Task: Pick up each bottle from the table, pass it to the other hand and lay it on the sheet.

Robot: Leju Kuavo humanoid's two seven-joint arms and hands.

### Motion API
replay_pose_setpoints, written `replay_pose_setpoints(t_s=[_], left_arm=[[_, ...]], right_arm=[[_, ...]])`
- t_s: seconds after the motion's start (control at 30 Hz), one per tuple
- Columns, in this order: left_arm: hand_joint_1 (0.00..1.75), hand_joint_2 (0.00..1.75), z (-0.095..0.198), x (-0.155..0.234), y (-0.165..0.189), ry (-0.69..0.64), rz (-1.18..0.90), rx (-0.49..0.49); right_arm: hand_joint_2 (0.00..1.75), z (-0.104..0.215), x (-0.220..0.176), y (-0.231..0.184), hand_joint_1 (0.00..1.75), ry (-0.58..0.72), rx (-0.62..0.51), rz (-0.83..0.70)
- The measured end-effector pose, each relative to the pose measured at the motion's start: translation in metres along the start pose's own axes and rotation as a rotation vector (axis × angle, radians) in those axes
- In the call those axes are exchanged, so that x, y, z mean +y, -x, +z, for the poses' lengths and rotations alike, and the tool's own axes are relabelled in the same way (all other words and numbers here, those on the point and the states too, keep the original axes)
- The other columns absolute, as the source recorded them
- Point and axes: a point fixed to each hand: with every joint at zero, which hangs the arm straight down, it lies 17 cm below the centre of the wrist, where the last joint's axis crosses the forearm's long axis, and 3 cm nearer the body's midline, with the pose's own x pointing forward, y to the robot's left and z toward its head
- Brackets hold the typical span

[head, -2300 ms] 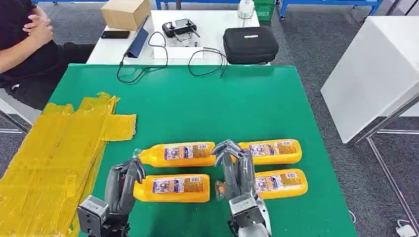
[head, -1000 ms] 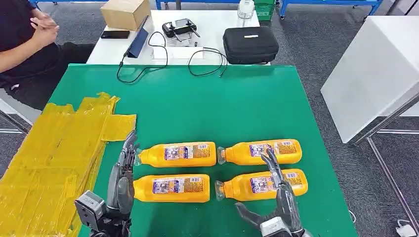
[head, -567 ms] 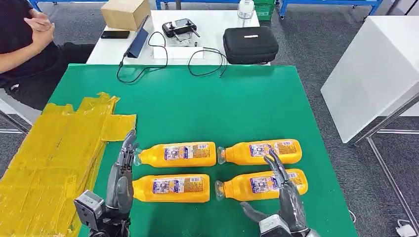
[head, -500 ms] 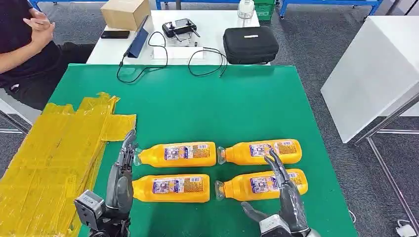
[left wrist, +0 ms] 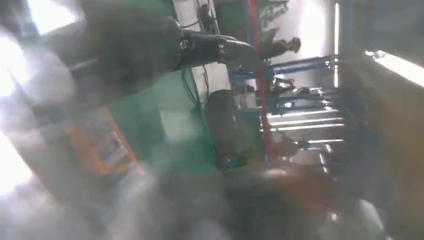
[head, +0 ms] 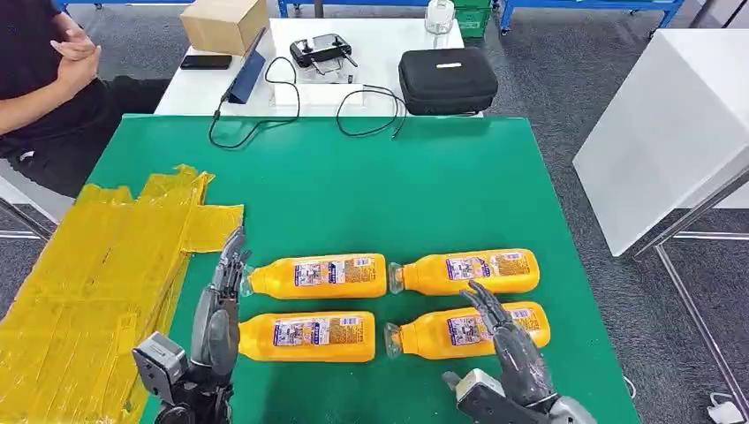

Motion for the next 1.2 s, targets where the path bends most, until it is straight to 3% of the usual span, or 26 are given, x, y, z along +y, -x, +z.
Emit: replay_pose_setpoints(t_s=[0.53,1.2], left_arm=[[0.0,0.0,0.001,0.016,0.01,-0.032,0.003,0.029],[0.0,0.0,-0.001,0.023,0.011,-0.039,0.013,0.036]], right_arm=[[1.75,0.009,-0.03,0.076,0.0,-0.153,0.144,0.251],[1.75,0.007,-0.038,0.116,0.0,-0.233,0.22,0.337]])
